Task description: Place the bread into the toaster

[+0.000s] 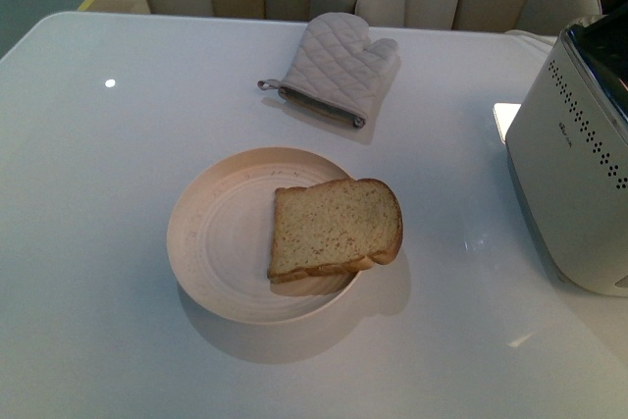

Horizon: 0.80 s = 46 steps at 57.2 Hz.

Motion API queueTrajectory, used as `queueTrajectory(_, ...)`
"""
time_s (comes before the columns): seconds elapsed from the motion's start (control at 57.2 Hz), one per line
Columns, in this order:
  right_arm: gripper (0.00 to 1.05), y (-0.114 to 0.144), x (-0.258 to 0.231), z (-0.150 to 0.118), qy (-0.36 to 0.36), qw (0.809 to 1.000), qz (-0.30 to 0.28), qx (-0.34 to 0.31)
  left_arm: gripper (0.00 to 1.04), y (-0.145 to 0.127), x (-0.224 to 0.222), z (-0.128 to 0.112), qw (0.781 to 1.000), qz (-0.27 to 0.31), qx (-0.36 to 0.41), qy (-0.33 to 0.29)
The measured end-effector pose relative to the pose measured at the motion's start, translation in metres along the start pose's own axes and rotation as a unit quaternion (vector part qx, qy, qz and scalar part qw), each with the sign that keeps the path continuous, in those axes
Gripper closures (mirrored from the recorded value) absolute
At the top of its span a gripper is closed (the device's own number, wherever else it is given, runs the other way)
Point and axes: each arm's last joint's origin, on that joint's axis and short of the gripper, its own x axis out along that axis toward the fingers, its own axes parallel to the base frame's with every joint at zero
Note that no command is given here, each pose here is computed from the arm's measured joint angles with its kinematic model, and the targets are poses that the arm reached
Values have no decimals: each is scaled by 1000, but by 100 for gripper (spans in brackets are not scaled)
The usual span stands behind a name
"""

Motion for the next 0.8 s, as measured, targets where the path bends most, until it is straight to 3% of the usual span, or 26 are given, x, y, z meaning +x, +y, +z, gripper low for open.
queueTrajectory(0.367,9,9,69,-37,103,994,13,32,7,0,0,0,1000,0,0,0)
queueTrajectory(0.804,9,7,124,-90,239,963,42,119,7,0,0,0,1000,0,0,0)
